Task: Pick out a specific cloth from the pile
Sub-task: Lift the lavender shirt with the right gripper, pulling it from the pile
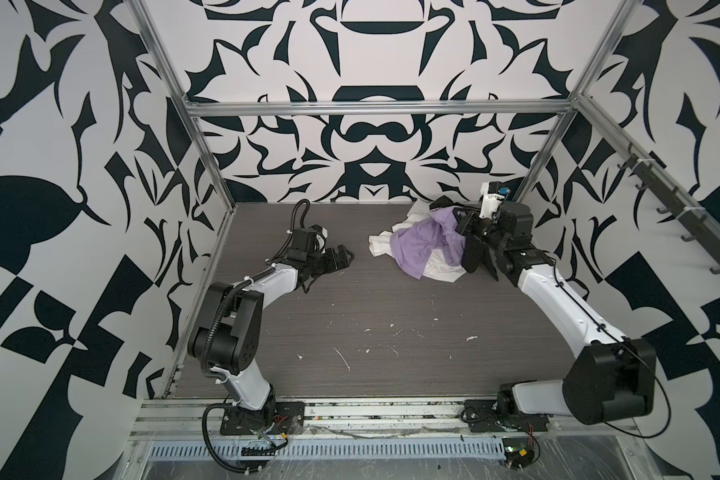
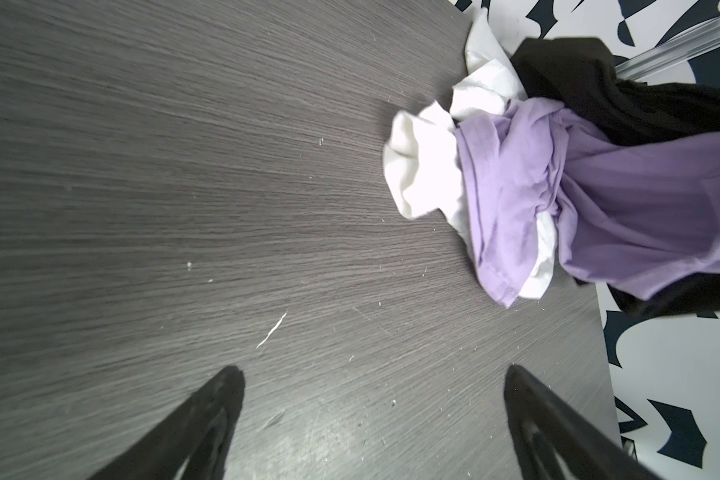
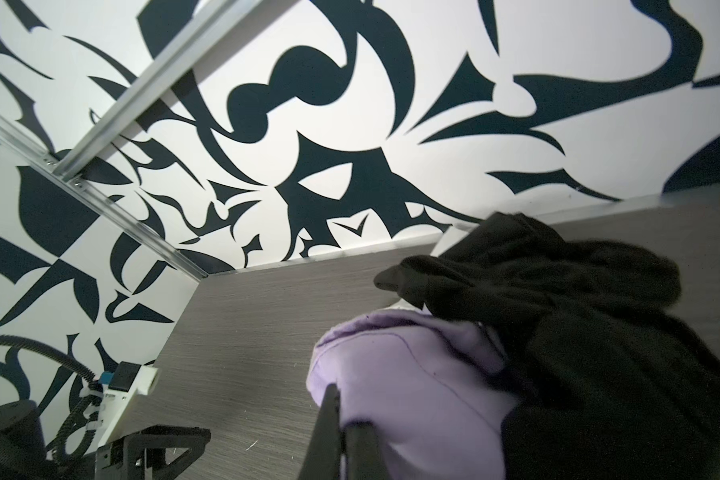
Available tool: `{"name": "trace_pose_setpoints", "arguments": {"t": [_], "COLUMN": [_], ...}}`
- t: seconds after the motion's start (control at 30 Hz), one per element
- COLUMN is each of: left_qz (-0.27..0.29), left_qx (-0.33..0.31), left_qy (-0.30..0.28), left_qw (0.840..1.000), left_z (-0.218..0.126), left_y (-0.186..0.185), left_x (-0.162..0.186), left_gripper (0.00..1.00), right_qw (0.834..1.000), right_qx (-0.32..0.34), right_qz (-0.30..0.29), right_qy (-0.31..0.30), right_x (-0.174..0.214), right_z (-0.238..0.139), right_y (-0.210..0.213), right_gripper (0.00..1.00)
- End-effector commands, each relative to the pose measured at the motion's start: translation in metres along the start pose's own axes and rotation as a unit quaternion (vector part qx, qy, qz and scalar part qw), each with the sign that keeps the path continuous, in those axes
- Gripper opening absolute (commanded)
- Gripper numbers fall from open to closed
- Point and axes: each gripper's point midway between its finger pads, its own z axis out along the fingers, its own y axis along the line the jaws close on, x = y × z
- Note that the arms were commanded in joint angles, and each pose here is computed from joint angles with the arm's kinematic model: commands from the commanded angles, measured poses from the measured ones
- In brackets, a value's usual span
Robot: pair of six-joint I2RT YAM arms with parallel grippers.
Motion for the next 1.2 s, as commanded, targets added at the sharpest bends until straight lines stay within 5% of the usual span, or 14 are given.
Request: {"name": "trace_pose_setpoints", "arguments": {"t": [0.0,0.4,0.8,1.17], "left_qz": [0.000,0.001,0.007,0.103], "left_qx": [0.010,0.012,0.025,0.110], "left_qy": [-0.006,-0.009,-0.015,-0.034], "left_qw": [1.000,1.000,1.000,0.988], "left_z": [-0.006,-0.007,-0.012,-0.027], "left_y": [-0.007,-0.007,-0.015,-0.092], "left_x": [0.000,0.000,-0.003,-0.022], "left_gripper": [1.00,1.00,1.00,1.00], "right_qw": [0.992,0.981,0.985,0.973], "right_qx": [-0.074,-0.165,-0.147,-0.189], "right_qz": [-0.067,-0.094,-0.084,-0.126], "right_qy": [-0.080,-0.033,0.043,0.050], "right_x": [-0.043,-0.024,0.001,-0.009], "right_z": [-0.013,0.006,0.051,0.048], "right_y": [0.042,0.073,0.058,0.087], "right_gripper": [0.00,0.00,0.00,0.00]}}
